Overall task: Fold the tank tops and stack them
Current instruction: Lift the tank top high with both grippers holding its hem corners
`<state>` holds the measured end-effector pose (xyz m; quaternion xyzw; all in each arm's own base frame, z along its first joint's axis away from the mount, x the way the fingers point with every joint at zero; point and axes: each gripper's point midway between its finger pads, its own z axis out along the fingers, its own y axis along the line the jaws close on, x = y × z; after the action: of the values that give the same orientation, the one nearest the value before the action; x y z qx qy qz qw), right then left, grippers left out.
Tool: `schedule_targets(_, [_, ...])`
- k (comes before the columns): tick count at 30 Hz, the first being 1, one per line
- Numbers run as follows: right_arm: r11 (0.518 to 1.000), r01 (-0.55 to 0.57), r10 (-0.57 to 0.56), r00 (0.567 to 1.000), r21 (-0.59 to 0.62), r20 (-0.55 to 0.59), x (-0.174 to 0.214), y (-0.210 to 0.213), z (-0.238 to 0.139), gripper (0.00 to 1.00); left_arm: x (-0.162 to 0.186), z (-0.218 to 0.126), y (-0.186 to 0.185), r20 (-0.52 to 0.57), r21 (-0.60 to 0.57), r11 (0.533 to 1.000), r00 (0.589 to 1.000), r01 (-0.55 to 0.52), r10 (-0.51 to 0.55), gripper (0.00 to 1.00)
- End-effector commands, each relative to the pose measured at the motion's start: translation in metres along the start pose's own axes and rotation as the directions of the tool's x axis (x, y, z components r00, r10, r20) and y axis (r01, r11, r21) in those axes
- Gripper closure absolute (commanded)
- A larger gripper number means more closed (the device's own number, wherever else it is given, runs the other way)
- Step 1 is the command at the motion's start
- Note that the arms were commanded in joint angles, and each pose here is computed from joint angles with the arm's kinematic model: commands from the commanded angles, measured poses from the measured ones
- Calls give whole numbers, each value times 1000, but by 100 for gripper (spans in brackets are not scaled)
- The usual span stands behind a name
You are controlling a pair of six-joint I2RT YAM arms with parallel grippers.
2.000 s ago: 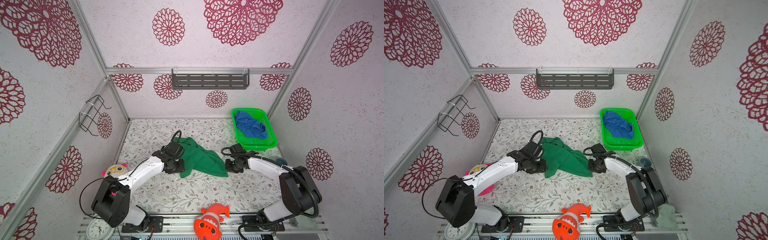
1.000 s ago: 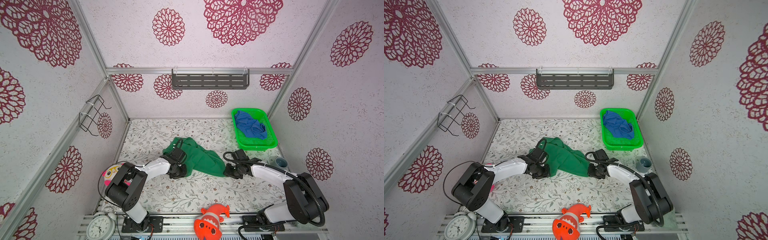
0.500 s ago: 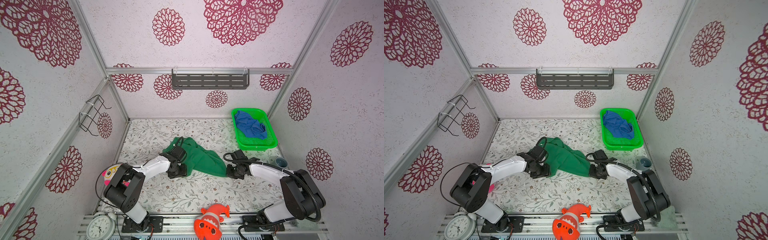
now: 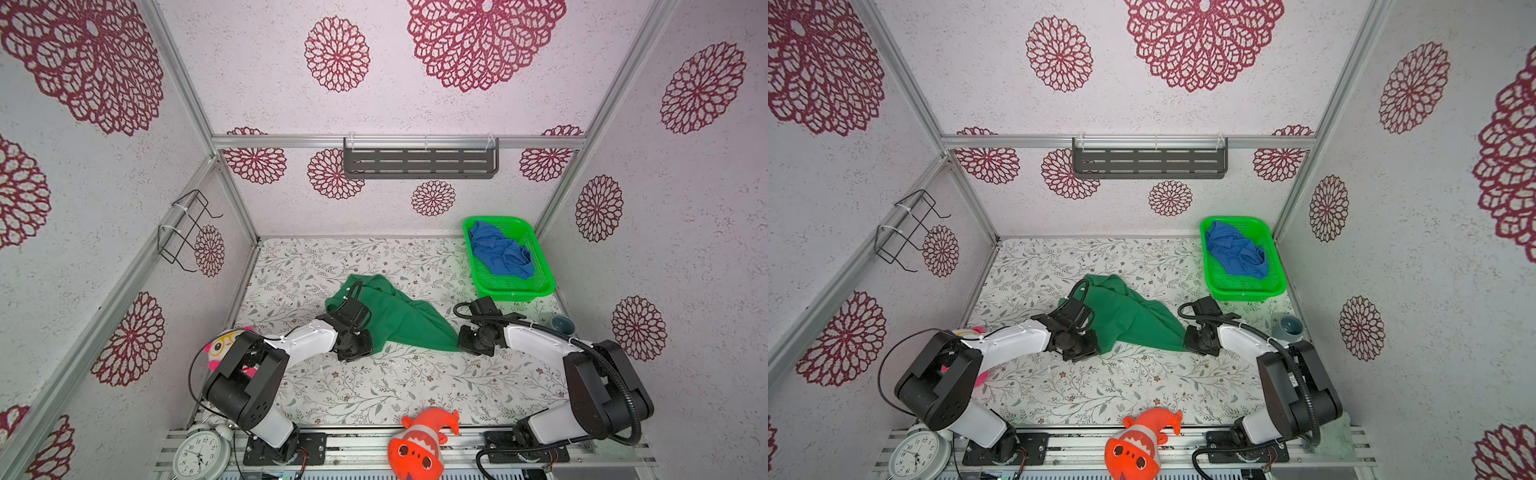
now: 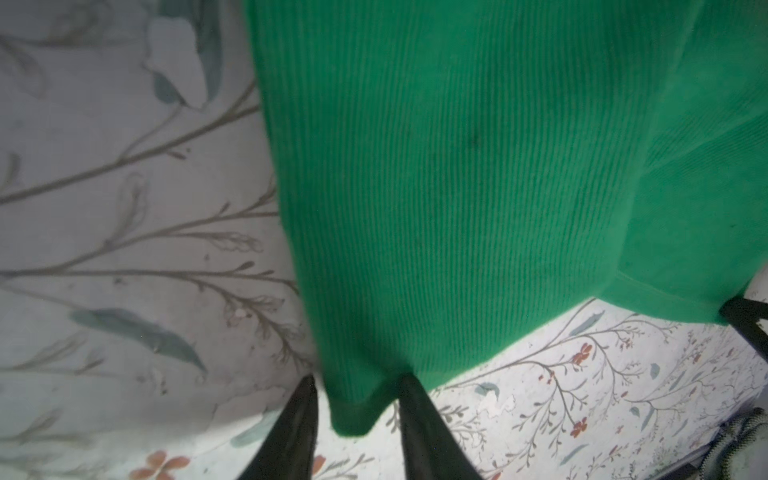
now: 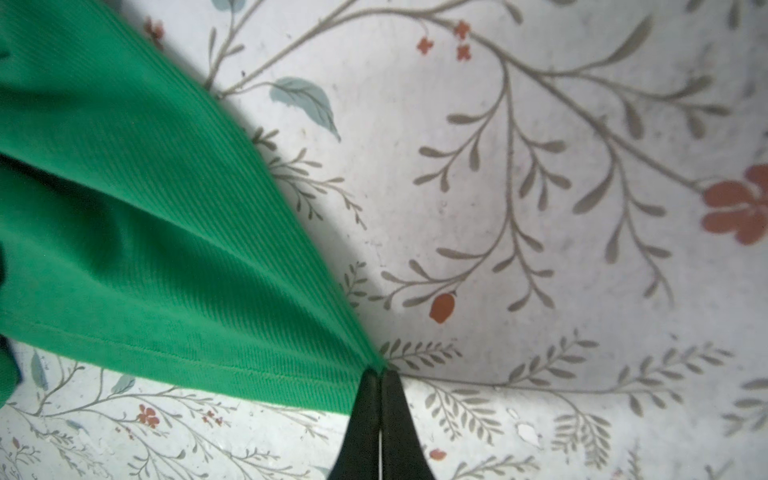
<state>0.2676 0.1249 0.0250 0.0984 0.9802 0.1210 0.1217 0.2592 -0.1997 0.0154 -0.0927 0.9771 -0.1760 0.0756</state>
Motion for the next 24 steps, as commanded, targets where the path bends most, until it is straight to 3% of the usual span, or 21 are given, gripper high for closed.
schedule_targets(1, [1000, 16, -16, 999, -13, 32, -7, 4, -9, 100, -5, 7, -10, 16, 40, 999, 999, 28, -29, 81])
schedule_targets(4, [999, 41, -39, 997, -29, 68, -18, 12, -19, 100, -10, -2, -18, 34, 58, 998, 999, 11, -13, 99])
schedule_targets(7, [994, 92, -85, 989, -56, 119, -36, 26, -36, 100, -21, -30, -21, 81, 26, 999, 996, -44, 42, 100])
schedule_targets(10, [986, 150, -133, 968, -67, 212, -64, 44, -66, 100, -46, -78, -20, 164, -101, 984, 973, -146, 161, 100])
schedule_targets(13, [978, 194, -161, 933, -72, 321, -97, 63, -102, 100, -80, -139, -26, 264, -196, 955, 927, -220, 268, 100])
schedule_targets(19, [958, 281, -210, 826, -60, 524, -150, 94, -191, 100, -132, -270, -39, 480, -277, 923, 793, -268, 374, 100])
schedule_targets(24, [925, 376, -234, 674, -54, 700, -174, 119, -280, 100, -153, -363, -49, 596, -374, 886, 661, -274, 456, 100])
